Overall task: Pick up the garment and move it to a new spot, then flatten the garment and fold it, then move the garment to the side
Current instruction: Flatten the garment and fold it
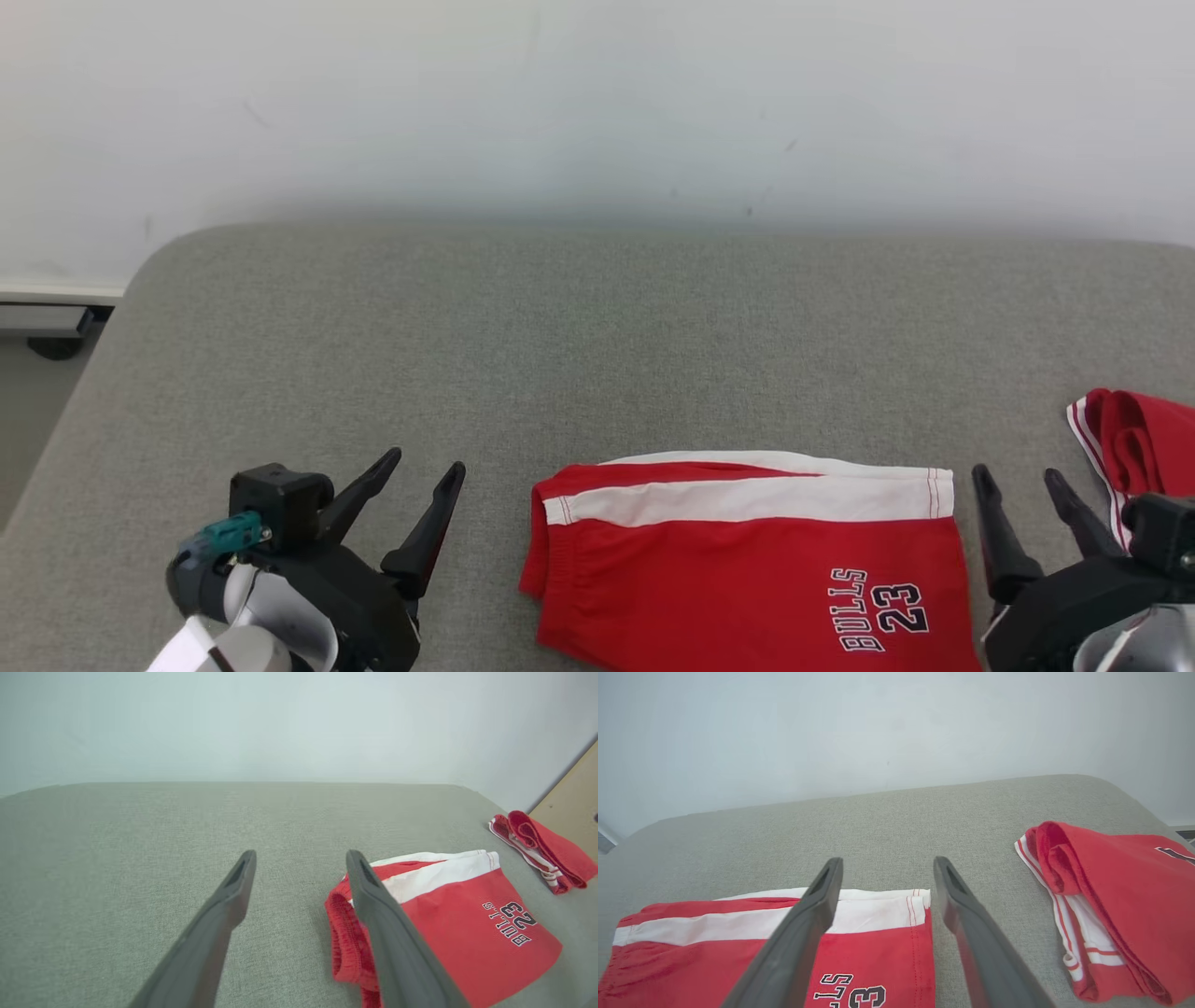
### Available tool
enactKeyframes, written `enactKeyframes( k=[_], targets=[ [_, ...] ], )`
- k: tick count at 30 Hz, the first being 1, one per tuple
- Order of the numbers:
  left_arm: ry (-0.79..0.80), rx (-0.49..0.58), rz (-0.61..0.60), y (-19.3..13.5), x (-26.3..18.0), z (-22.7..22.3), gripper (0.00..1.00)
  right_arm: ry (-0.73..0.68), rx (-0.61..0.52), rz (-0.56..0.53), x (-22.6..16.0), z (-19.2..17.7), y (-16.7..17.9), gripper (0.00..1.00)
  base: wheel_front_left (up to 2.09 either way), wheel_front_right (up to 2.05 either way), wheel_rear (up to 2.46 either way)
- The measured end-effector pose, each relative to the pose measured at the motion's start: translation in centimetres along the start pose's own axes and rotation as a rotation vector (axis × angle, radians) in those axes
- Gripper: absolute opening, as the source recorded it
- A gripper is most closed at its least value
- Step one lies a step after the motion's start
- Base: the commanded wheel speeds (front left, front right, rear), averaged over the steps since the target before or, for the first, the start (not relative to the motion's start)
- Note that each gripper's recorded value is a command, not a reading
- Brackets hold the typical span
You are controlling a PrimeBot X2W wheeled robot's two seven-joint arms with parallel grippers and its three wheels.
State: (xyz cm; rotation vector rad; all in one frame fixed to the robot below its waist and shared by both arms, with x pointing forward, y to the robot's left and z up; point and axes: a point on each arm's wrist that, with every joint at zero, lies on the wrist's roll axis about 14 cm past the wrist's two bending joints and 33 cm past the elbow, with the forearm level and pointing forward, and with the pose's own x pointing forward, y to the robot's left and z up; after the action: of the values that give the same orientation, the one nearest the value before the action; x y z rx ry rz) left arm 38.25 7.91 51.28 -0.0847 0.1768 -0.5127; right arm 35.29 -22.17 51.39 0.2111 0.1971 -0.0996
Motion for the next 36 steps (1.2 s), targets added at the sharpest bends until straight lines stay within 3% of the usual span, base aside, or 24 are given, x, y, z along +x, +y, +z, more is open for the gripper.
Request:
enactKeyframes(
  k=[4,10,23,36],
  targets=[
    [-0.076,-0.031,0.048,0.8,-1.0,1.0,1.0,-0.052,0.017,0.021,-0.3,0.3,1.7,1.0,0.0,0.0,0.0],
    [-0.125,-0.133,0.249,5.0,-3.3,-1.1,1.0,-0.093,-0.009,0.032,-0.3,0.2,2.5,1.0,0.0,0.0,0.0],
    [-0.205,-0.331,0.363,4.9,-4.2,-2.0,1.0,-0.152,0.016,-0.025,-0.6,-0.2,1.4,1.0,0.0,0.0,0.0],
    [-0.087,-0.215,0.349,4.6,-5.5,-5.0,1.0,-0.12,0.013,-0.02,-0.2,-1.6,1.7,1.0,0.0,0.0,0.0]
  ],
)
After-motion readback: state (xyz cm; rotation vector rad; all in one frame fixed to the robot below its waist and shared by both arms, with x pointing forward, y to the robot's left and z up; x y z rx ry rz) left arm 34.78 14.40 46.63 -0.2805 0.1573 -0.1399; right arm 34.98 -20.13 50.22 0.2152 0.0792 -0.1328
